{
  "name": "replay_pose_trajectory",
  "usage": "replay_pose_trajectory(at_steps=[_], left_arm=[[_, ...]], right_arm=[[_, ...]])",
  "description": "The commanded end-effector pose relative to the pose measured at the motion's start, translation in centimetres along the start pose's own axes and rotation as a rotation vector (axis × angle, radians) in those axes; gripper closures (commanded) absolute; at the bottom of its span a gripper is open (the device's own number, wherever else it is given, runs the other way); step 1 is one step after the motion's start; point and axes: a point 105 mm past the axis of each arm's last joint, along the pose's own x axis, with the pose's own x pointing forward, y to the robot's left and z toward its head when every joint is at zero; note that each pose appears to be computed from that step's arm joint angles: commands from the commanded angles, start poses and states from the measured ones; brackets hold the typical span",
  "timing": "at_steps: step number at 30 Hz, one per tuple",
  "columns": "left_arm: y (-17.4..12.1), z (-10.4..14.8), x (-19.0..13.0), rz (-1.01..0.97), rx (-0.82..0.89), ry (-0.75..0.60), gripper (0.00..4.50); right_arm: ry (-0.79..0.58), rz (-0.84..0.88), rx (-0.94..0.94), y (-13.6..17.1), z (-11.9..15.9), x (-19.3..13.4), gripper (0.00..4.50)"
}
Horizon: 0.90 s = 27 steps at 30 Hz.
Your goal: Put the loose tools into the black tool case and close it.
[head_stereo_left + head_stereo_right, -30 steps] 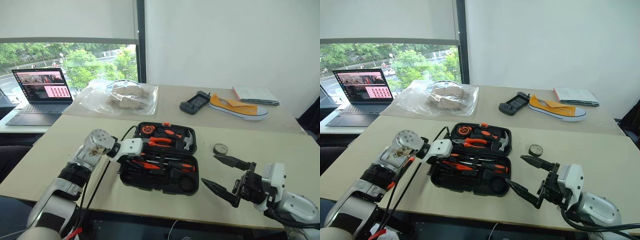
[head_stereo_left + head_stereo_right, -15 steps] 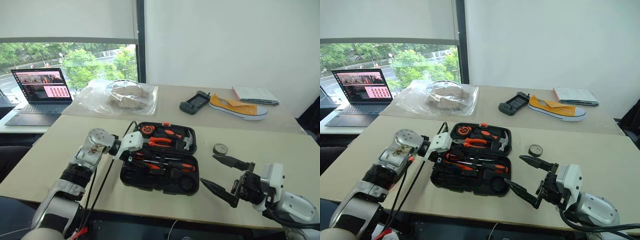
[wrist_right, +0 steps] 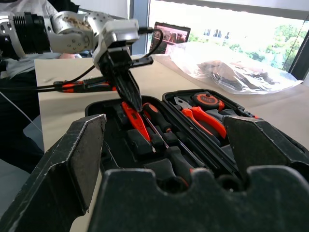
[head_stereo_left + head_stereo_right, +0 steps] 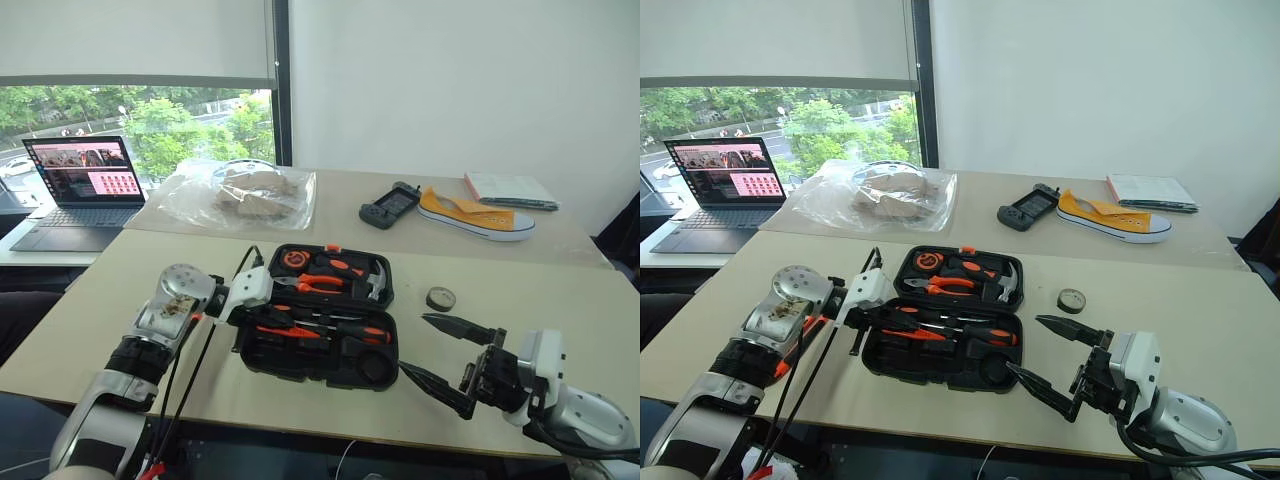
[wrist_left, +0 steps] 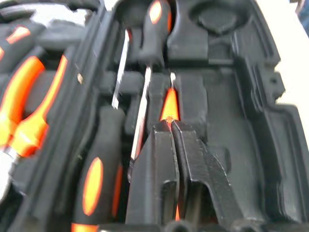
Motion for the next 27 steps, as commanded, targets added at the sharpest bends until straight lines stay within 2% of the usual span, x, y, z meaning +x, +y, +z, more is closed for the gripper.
replay_pose_trajectory(at_steps=[1, 12, 16, 22, 25, 27], left_arm=[[0.2, -0.4, 0.3, 0.017, 0.031, 0.034, 4.44], [0.4, -2.1, 1.0, 0.069, -0.091, 0.053, 4.44], [0.0, -0.1, 1.0, 0.037, -0.052, -0.065, 4.44], [0.0, -1.5, 0.6, 0.041, -0.052, 0.027, 4.44], [0.4, -1.0, -0.2, 0.100, -0.072, -0.033, 4.44], [0.8, 0.2, -1.9, 0.189, -0.072, -0.162, 4.44]], right_arm=[[-0.022, 0.006, -0.034, 0.0, 0.7, 0.1, 0.00], [-0.027, 0.017, -0.027, 0.2, 0.7, 0.3, 0.00], [-0.026, 0.021, -0.020, 0.2, 0.7, 0.2, 0.00], [-0.028, 0.026, -0.018, 0.3, 0.6, 0.3, 0.00], [-0.029, 0.025, -0.020, 0.2, 0.7, 0.3, 0.00], [-0.031, 0.019, -0.023, 0.2, 0.7, 0.3, 0.00]])
